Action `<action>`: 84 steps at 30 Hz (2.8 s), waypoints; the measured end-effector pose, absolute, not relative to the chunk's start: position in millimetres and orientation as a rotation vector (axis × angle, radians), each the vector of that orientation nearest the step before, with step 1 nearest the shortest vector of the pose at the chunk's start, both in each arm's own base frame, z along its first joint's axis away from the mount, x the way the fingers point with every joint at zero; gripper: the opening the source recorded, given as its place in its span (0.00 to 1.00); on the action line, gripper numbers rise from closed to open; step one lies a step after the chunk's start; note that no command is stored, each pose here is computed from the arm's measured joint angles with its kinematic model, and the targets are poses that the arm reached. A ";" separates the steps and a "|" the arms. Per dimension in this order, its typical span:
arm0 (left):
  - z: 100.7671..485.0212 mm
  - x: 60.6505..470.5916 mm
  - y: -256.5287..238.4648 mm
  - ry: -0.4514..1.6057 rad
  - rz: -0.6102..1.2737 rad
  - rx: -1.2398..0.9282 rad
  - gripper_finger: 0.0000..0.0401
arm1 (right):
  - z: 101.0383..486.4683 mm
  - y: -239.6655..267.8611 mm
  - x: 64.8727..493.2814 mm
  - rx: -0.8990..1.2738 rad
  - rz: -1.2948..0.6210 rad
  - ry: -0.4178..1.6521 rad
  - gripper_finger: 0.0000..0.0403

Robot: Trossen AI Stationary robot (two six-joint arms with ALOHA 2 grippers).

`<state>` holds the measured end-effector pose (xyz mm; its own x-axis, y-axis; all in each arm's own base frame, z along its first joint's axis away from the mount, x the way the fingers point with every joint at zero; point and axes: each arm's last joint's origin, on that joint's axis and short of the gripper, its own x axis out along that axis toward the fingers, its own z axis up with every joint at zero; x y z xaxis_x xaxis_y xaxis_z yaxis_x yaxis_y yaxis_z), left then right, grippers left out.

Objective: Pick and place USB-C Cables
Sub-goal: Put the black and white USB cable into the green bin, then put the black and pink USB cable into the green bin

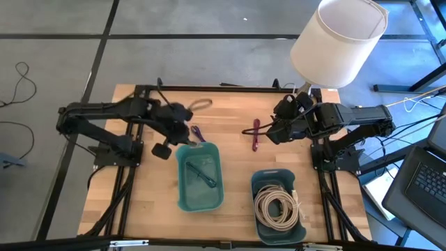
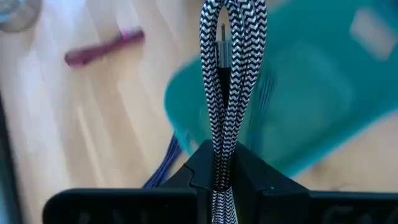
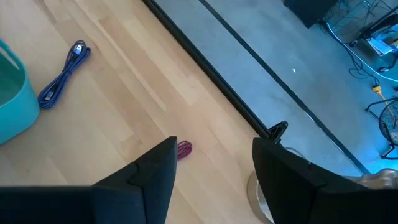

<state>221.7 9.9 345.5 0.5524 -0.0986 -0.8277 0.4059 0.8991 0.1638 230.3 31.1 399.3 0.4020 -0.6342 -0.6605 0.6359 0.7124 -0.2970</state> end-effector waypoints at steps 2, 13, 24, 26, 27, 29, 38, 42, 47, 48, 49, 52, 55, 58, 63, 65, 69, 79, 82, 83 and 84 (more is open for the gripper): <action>336.0 226.2 4.4 1.028 -0.335 0.485 0.06 | 399.3 31.1 230.3 0.003 -0.803 0.834 0.52; 307.9 239.0 -12.7 1.264 -0.467 0.849 0.06 | 399.0 31.4 230.4 0.010 -0.798 0.838 0.52; 319.2 255.7 -63.1 0.973 -0.590 0.862 0.06 | 399.0 30.3 230.6 0.012 -0.800 0.839 0.52; 323.1 261.7 -72.3 0.926 -0.609 0.811 0.06 | 399.0 28.8 230.8 0.015 -0.806 0.839 0.52; 323.0 263.6 -75.8 0.927 -0.623 0.786 0.06 | 399.0 28.0 230.9 0.016 -0.810 0.840 0.52; 319.2 268.8 -80.9 0.941 -0.645 0.744 0.06 | 399.0 26.6 231.1 0.019 -0.816 0.840 0.52; 275.9 301.2 -80.7 1.094 -0.672 0.701 0.06 | 399.0 25.3 231.3 0.022 -0.820 0.840 0.52; 251.6 318.0 -74.1 1.143 -0.669 0.678 0.06 | 399.0 25.3 231.3 0.022 -0.820 0.839 0.52; 219.2 333.9 -64.0 1.242 -0.684 0.645 0.06 | 398.7 25.7 231.4 0.032 -0.809 0.847 0.52; 214.0 336.0 -62.5 1.257 -0.689 0.644 0.06 | 398.7 25.7 231.3 0.032 -0.809 0.848 0.52; 209.5 337.6 -60.9 1.272 -0.692 0.643 0.06 | 398.7 25.7 231.3 0.031 -0.809 0.849 0.52; 197.3 343.2 -58.0 1.298 -0.693 0.629 0.06 | 398.6 25.7 231.3 0.033 -0.807 0.851 0.52; 191.8 349.2 -59.4 1.272 -0.683 0.630 0.06 | 398.6 25.7 231.2 0.032 -0.807 0.851 0.52; 193.1 352.8 -63.6 1.227 -0.667 0.628 0.06 | 398.3 25.6 230.6 0.027 -0.808 0.858 0.52; 193.0 351.1 -68.8 1.247 -0.644 0.561 0.06 | 397.9 25.4 229.5 0.020 -0.810 0.869 0.52; 192.8 349.7 -68.9 1.262 -0.653 0.510 0.09 | 397.9 25.4 229.5 0.018 -0.810 0.870 0.52; 192.9 348.3 -66.2 1.288 -0.637 0.460 0.20 | 398.0 25.4 229.5 0.018 -0.810 0.869 0.52; 202.8 331.3 -61.2 1.433 -0.536 0.412 0.42 | 398.0 25.4 229.5 0.019 -0.810 0.868 0.52; 222.6 317.3 -56.7 1.462 -0.450 0.425 0.43 | 398.0 25.3 229.5 0.018 -0.812 0.867 0.52; 231.1 312.2 -55.3 1.455 -0.424 0.424 0.43 | 398.0 25.3 229.5 0.018 -0.813 0.866 0.52; 241.0 308.0 -54.0 1.425 -0.402 0.419 0.42 | 398.1 25.3 229.6 0.017 -0.815 0.864 0.52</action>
<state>308.0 -54.0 241.0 0.1041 -0.0175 -0.9944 0.5051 0.8623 0.0377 229.6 25.3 398.1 0.3741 -0.6298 -0.6807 0.6431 0.7050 -0.2989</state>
